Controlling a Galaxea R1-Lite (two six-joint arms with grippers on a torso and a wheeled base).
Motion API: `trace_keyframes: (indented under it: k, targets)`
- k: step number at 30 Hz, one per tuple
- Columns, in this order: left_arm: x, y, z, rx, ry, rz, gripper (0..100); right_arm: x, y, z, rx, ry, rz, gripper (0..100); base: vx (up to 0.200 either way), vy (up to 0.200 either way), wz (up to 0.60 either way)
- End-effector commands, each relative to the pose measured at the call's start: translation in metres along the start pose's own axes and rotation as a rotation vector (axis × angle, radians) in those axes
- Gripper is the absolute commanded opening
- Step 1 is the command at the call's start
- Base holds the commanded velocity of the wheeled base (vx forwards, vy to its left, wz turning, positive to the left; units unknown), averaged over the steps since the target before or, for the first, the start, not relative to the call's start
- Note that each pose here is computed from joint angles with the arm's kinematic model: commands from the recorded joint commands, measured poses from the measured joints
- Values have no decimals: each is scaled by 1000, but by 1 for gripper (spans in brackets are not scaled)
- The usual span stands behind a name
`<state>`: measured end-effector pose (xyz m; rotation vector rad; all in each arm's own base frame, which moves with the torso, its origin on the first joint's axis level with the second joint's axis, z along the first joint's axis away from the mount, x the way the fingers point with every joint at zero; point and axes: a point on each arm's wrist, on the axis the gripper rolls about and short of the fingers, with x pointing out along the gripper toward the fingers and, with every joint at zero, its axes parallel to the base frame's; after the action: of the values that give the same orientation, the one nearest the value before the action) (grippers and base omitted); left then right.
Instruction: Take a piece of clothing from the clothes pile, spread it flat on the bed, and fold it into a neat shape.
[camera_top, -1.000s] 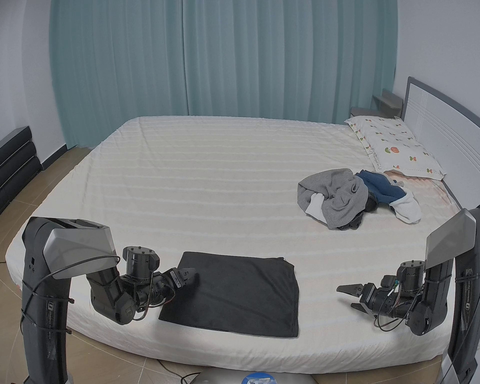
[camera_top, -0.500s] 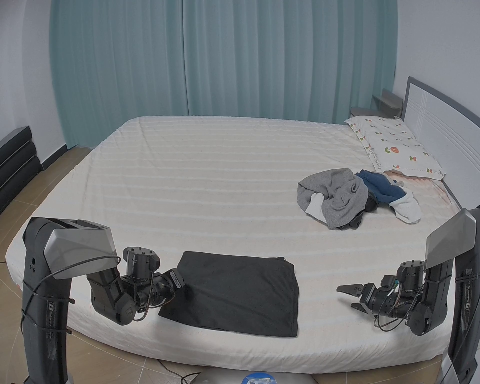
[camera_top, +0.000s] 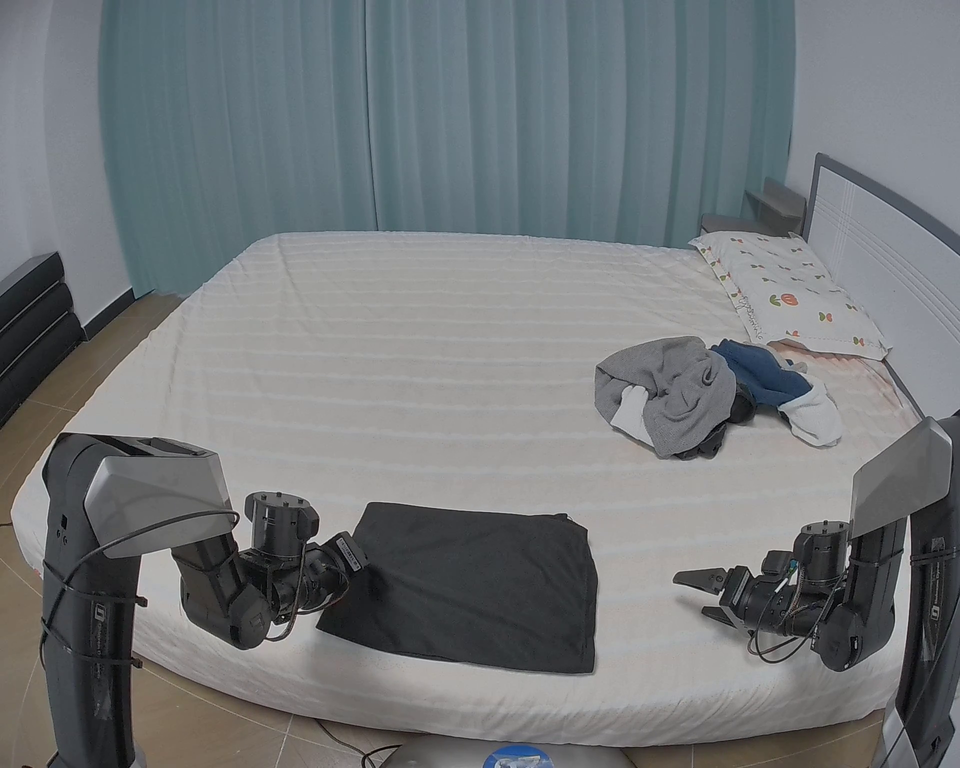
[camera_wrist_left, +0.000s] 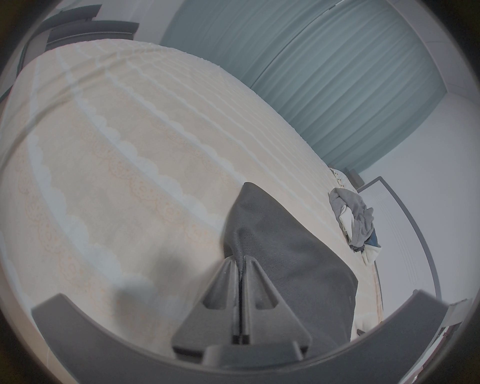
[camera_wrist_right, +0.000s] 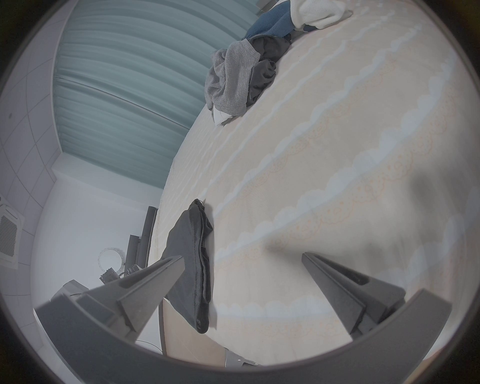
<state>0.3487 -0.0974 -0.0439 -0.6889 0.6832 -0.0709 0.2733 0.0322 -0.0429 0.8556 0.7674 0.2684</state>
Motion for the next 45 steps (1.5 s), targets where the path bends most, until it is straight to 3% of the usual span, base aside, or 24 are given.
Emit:
trace_keyframes:
  k: [1,45]
  targets:
    - [0,-2,2,-13,-6,-6,0,0,1,0,-4,-5,6,100,0,0,0]
    - [-10,13,16,-48,-42,38,0,0,1,0,-4,-4,6,100,0,195,0]
